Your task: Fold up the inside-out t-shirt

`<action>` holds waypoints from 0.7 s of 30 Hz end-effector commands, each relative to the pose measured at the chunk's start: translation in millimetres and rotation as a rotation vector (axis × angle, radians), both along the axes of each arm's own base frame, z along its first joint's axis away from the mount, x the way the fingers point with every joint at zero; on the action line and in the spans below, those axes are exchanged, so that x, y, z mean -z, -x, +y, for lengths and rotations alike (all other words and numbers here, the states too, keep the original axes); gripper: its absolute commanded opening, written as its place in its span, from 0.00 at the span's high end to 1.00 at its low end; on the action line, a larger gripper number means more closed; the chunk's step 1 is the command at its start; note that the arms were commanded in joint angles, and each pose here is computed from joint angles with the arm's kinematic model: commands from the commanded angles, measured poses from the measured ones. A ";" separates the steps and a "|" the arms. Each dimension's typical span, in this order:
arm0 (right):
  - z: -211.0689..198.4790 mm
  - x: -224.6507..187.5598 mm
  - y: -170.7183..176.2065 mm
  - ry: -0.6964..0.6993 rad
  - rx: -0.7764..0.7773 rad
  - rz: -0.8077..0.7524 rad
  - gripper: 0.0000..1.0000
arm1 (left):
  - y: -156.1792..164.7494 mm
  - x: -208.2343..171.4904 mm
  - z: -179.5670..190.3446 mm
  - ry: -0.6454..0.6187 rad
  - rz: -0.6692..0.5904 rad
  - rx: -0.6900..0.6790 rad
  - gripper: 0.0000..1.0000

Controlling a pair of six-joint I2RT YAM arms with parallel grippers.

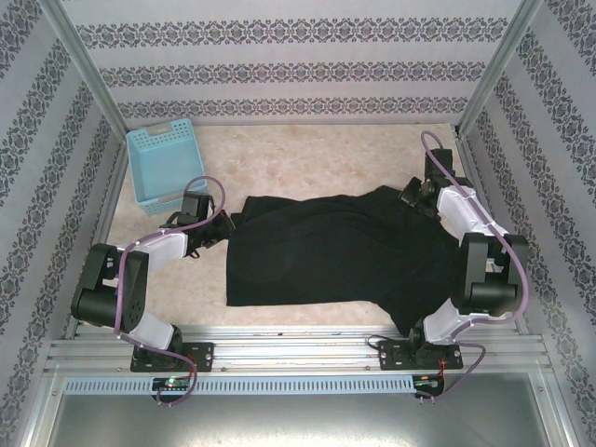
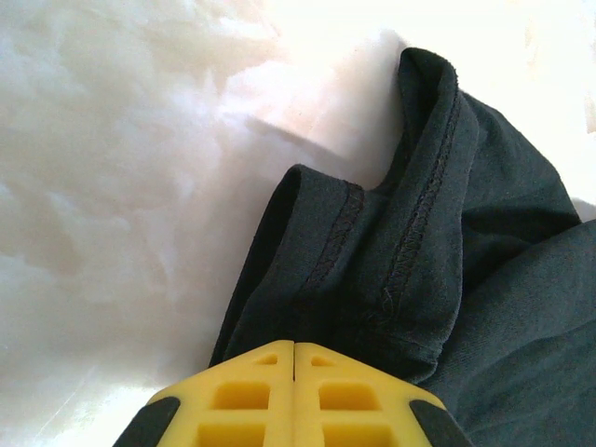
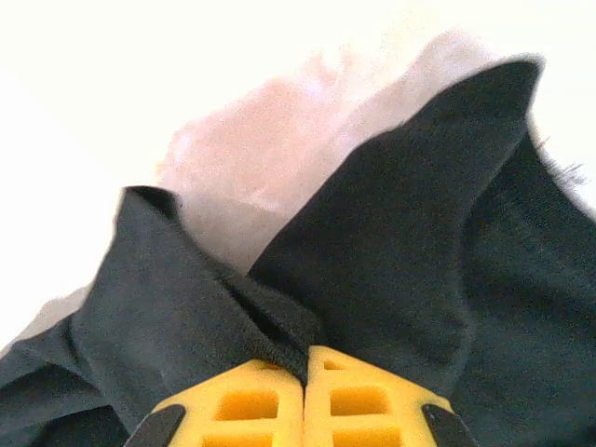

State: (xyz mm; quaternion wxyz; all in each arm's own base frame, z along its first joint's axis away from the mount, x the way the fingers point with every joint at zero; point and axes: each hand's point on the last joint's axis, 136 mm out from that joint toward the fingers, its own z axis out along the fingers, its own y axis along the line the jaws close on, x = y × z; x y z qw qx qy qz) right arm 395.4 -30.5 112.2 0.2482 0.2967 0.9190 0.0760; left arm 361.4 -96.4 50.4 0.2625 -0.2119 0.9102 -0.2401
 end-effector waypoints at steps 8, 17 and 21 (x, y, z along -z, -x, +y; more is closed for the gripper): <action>-19.6 -65.8 2.6 0.243 -0.085 -0.043 0.99 | -11.0 -14.7 10.9 -0.031 -0.043 -0.026 1.00; -17.4 -8.8 -14.4 0.170 -0.086 0.078 0.60 | -10.7 -13.3 10.4 -0.028 -0.041 -0.022 1.00; -24.9 -3.5 -15.2 0.066 -0.021 0.026 0.50 | -9.2 -13.1 11.2 -0.033 -0.038 -0.020 1.00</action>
